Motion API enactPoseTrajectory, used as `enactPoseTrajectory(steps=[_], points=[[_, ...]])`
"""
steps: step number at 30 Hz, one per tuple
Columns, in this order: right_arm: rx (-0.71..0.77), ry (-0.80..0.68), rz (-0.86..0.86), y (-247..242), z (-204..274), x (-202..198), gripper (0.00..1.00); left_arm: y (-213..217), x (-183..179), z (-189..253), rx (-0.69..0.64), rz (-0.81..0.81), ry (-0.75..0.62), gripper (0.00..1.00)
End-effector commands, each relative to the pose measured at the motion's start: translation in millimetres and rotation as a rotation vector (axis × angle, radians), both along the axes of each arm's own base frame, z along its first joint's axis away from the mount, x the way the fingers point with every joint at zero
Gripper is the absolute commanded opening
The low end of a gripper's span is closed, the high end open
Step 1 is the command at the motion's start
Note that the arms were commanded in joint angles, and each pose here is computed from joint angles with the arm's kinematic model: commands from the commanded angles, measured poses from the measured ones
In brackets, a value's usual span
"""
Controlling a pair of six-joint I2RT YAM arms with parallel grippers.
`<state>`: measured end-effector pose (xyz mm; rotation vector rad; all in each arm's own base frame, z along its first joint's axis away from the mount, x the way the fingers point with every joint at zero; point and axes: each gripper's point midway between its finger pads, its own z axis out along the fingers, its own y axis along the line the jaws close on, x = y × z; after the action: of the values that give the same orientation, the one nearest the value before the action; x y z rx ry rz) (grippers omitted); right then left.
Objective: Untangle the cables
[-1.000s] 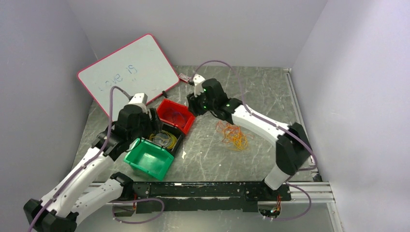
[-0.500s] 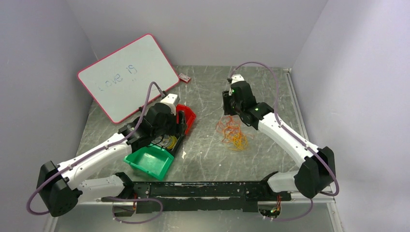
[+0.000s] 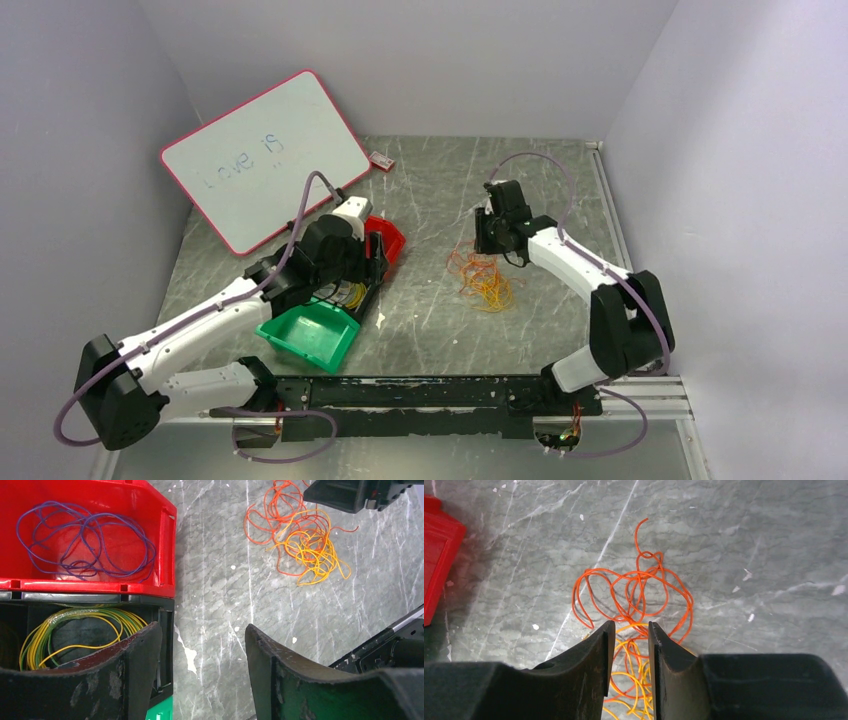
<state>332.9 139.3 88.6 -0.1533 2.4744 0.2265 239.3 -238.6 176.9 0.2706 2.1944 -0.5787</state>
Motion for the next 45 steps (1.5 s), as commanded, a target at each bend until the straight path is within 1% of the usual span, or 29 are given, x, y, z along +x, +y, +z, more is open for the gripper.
enactPoseTrajectory(steps=[1, 7, 11, 14, 20, 22, 23, 32, 35, 39, 42, 45], points=[[0.073, 0.008, 0.006, 8.6, -11.5, 8.8, 0.34, 1.7, -6.2, 1.1, -0.019, -0.003, 0.004, 0.66], [0.031, 0.027, -0.028, -2.2, -31.0, 15.1, 0.36, 7.7, -8.2, -0.3, -0.009, 0.013, 0.006, 0.66], [0.063, 0.036, -0.013, 4.8, -37.0, 19.8, 0.32, 9.5, -8.2, 0.1, -0.003, 0.017, 0.003, 0.66], [0.075, 0.038, -0.008, 7.9, -38.7, 22.2, 0.27, 11.0, -8.1, 0.1, 0.002, 0.021, 0.003, 0.67], [0.066, -0.002, -0.003, 4.7, -25.7, 22.8, 0.07, 10.1, -8.1, 3.0, -0.013, 0.019, -0.005, 0.67], [0.078, -0.04, 0.006, 4.6, -10.9, 21.4, 0.01, 4.7, -7.6, 8.7, -0.039, -0.005, -0.027, 0.67], [0.086, -0.061, 0.008, 4.4, -1.6, 20.1, 0.0, 1.0, -6.6, 12.4, -0.056, -0.019, -0.043, 0.67], [0.213, -0.215, 0.037, 9.3, 100.1, -3.7, 0.0, -50.1, 11.4, 70.2, -0.233, -0.197, -0.263, 0.72], [0.26, -0.259, 0.034, 10.5, 131.1, -10.9, 0.0, -68.6, 18.2, 90.8, -0.268, -0.27, -0.358, 0.72], [0.32, -0.311, 0.029, 12.6, 165.6, -18.4, 0.0, -86.3, 30.0, 115.1, -0.334, -0.3, -0.463, 0.75], [0.348, -0.351, 0.015, 11.5, 189.9, -21.4, 0.0, -100.2, 37.9, 128.5, -0.347, -0.335, -0.508, 0.75], [0.378, -0.397, -0.002, 9.9, 214.7, -22.7, 0.0, -116.5, 37.7, 144.0, -0.378, -0.402, -0.541, 0.75]])
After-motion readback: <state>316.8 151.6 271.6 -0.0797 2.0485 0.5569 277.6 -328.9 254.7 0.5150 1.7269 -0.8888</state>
